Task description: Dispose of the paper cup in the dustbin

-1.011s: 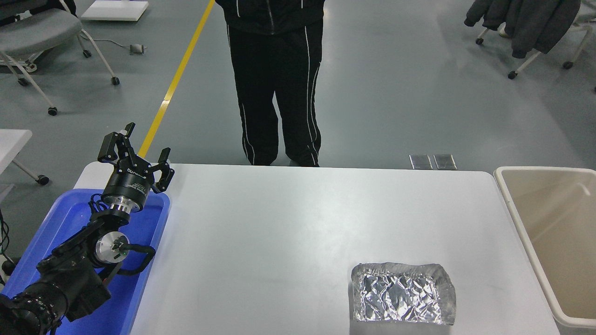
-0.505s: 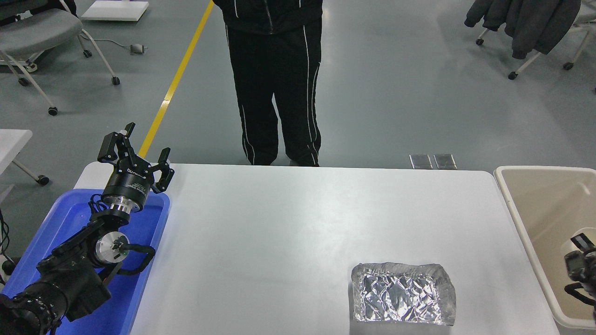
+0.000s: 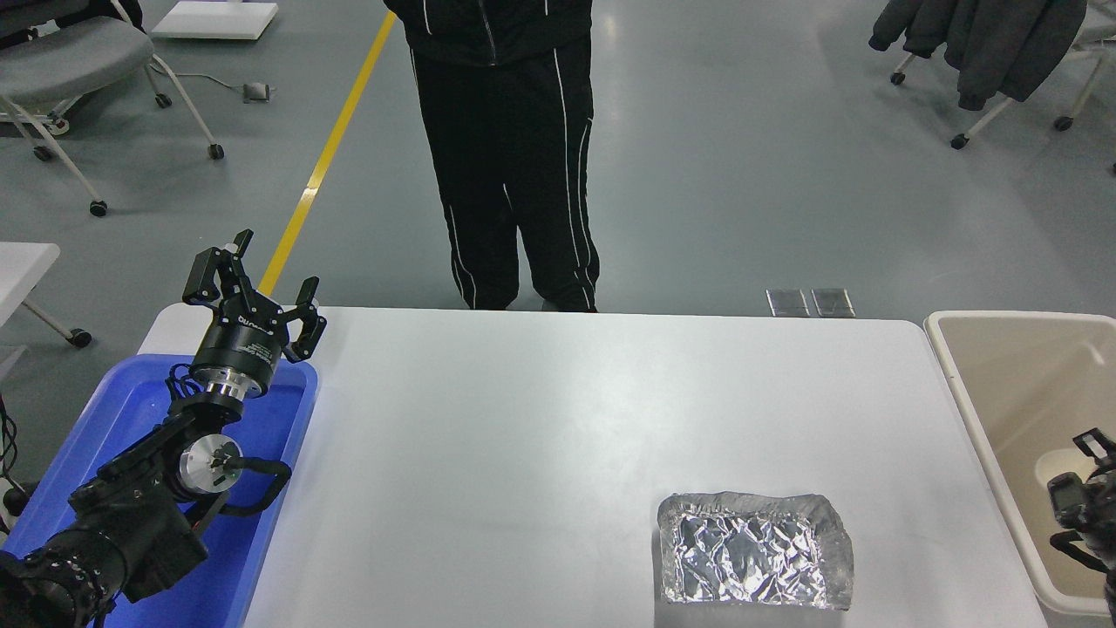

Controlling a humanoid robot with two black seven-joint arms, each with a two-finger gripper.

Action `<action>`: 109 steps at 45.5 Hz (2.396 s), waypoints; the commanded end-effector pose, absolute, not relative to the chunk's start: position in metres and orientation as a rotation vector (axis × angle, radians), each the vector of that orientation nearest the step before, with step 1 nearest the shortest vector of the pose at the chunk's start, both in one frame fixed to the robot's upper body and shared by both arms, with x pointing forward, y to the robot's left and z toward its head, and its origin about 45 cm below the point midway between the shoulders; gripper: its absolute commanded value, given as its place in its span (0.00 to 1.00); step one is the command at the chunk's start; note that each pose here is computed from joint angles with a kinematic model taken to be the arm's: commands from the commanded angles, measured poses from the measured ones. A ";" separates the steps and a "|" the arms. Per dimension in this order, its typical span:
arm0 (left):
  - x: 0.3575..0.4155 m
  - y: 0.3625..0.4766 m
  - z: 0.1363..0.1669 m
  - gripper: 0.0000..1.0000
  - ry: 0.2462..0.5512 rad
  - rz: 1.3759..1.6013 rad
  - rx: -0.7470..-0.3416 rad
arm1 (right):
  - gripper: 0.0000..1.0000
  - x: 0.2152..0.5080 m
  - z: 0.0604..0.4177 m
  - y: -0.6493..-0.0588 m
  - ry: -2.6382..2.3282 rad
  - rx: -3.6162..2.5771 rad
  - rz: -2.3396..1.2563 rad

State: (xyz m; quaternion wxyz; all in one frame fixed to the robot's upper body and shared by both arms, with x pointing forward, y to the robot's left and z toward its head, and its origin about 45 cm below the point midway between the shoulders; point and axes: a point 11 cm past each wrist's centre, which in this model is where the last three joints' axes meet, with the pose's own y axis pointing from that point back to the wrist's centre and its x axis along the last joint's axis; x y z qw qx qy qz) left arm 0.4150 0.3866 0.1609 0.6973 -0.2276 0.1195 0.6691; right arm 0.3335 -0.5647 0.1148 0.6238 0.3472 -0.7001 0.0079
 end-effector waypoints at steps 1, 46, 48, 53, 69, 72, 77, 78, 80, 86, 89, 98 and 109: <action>0.4150 0.387 0.1610 1.00 0.266 1.492 -0.508 | 0.99 0.369 0.147 -0.555 -1.698 0.819 0.068; 0.4150 0.387 0.1610 1.00 0.266 1.492 -0.508 | 1.00 0.502 0.396 -0.410 -2.411 2.073 -0.208; 0.4150 0.387 0.1610 1.00 0.266 1.492 -0.508 | 1.00 0.499 0.384 -0.406 -2.408 2.111 -0.261; 0.4150 0.387 0.1610 1.00 0.266 1.492 -0.508 | 1.00 0.489 0.351 -0.405 -2.417 2.209 -0.417; 0.4150 0.387 0.1610 1.00 0.266 1.492 -0.508 | 1.00 0.446 0.246 -0.416 -2.518 2.260 -0.741; 0.4149 0.387 0.1607 1.00 0.266 1.493 -0.507 | 1.00 0.438 0.234 -0.420 -2.535 2.241 -0.728; 0.4150 0.386 0.1608 1.00 0.267 1.491 -0.506 | 1.00 0.431 0.220 -0.423 -2.587 2.224 -0.655; 0.4150 0.387 0.1610 1.00 0.266 1.492 -0.508 | 1.00 0.430 0.216 -0.423 -2.599 2.216 -0.638; 0.4149 0.387 0.1607 1.00 0.266 1.493 -0.507 | 1.00 0.428 0.208 -0.424 -2.615 2.193 -0.600; 0.4150 0.387 0.1610 1.00 0.266 1.492 -0.508 | 1.00 0.425 0.192 -0.419 -2.631 2.170 -0.495; 0.4150 0.387 0.1610 1.00 0.266 1.492 -0.508 | 1.00 0.425 0.190 -0.415 -2.644 2.180 -0.476; 0.4150 0.387 0.1610 1.00 0.266 1.492 -0.508 | 1.00 0.428 0.192 -0.408 -2.642 2.203 -0.483; 0.4150 0.387 0.1610 1.00 0.266 1.492 -0.508 | 1.00 0.432 0.197 -0.408 -2.647 2.211 -0.472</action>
